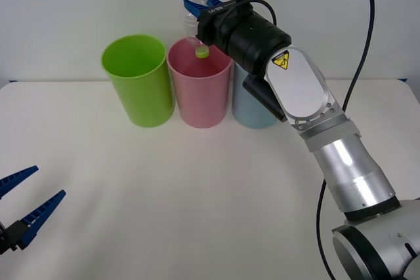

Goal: Put cans in the blue bin and PET bottles in the pink bin and trash in the green bin.

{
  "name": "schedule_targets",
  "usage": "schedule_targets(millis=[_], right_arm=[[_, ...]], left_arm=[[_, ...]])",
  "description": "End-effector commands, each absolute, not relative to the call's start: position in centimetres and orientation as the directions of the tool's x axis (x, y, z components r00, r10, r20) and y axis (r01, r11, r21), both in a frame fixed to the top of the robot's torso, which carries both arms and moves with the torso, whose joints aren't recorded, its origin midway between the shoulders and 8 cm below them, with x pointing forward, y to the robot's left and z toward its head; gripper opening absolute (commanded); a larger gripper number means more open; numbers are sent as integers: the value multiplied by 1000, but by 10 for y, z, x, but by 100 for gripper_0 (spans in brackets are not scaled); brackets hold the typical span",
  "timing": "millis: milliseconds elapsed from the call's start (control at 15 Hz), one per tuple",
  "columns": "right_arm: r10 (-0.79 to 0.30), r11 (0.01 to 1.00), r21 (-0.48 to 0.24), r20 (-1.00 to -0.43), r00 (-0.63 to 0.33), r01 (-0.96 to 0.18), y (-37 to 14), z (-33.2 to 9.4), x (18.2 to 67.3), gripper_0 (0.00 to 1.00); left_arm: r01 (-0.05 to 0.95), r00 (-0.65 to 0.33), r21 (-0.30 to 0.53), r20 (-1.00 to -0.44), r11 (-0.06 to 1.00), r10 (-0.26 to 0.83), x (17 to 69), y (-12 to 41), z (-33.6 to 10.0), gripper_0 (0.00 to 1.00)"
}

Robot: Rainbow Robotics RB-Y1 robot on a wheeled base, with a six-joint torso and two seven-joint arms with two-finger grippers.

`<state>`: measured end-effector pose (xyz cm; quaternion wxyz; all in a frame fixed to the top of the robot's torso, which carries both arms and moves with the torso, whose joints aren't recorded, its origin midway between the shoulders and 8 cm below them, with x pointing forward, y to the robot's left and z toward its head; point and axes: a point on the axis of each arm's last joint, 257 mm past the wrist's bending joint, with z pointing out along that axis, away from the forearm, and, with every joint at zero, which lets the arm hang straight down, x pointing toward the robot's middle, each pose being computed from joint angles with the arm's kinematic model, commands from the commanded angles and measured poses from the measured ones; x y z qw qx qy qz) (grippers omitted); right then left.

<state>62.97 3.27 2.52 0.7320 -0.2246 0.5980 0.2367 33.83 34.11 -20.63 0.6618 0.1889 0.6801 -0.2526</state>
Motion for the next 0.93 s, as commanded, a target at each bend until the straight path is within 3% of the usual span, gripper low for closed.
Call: schedule_targets(millis=[67,267,933], right_arm=[[70,789,-56,-981,180,-611,32,26,630,79],[60,791,-68,-980,188,-607,31,26,631,83],[71,777,-60,-981,181,-627,27,29,628,85]], left_arm=[[591,-53,-93,-996,801,-77,338,341,-206,100],[591,-53,-93,-996,801,-77,338,341,-206,100],[591,-53,-93,-996,801,-77,338,341,-206,100]])
